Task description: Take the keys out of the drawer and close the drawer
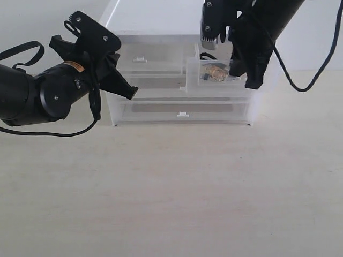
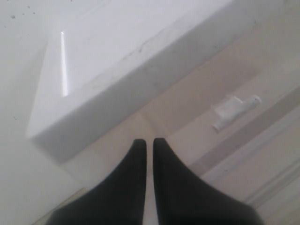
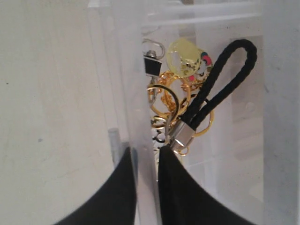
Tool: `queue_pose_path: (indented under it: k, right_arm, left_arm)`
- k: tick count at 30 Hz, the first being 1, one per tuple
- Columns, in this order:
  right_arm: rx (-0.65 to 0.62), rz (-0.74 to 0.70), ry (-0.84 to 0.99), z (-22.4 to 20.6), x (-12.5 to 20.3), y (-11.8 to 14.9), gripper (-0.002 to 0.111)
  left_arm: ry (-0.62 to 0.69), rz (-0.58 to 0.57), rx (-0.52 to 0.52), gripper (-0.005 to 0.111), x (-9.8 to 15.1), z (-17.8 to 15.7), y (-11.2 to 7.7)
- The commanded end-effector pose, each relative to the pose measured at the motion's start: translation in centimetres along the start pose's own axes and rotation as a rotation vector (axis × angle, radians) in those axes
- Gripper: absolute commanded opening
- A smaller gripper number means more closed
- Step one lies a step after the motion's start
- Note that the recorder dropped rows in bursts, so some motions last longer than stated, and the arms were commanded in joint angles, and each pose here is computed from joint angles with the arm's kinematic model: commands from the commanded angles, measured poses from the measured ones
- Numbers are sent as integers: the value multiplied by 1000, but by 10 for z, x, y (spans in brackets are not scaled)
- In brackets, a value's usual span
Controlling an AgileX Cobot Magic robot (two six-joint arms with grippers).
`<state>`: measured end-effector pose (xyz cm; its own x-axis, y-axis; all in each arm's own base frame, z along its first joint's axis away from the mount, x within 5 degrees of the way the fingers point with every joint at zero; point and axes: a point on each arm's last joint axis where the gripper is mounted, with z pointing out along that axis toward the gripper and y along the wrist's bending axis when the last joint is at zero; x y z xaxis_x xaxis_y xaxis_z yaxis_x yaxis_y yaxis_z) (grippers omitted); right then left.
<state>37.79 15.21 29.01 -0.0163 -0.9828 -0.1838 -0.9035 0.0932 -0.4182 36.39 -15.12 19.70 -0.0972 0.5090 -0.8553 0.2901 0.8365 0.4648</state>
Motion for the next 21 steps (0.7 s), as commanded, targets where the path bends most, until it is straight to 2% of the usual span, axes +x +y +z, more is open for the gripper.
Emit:
queue_pose_path:
  k: [1,5,9,21]
  right_arm:
    - [-61,29,28,-10,5,7,0]
    - [-51,30,21,-27,6,8,0]
    - [-102,34,23,-27,6,13,0]
    - [-133,32,37,-27,7,16,0]
  left_arm:
    - [-33,-24,-49,4,-3,2,6]
    - [-33,-24,-49,4,-3,2,6]
    - [-33,-24,-49,4,-3,2,6]
    - [-33,-24,-49,4,-3,2,6]
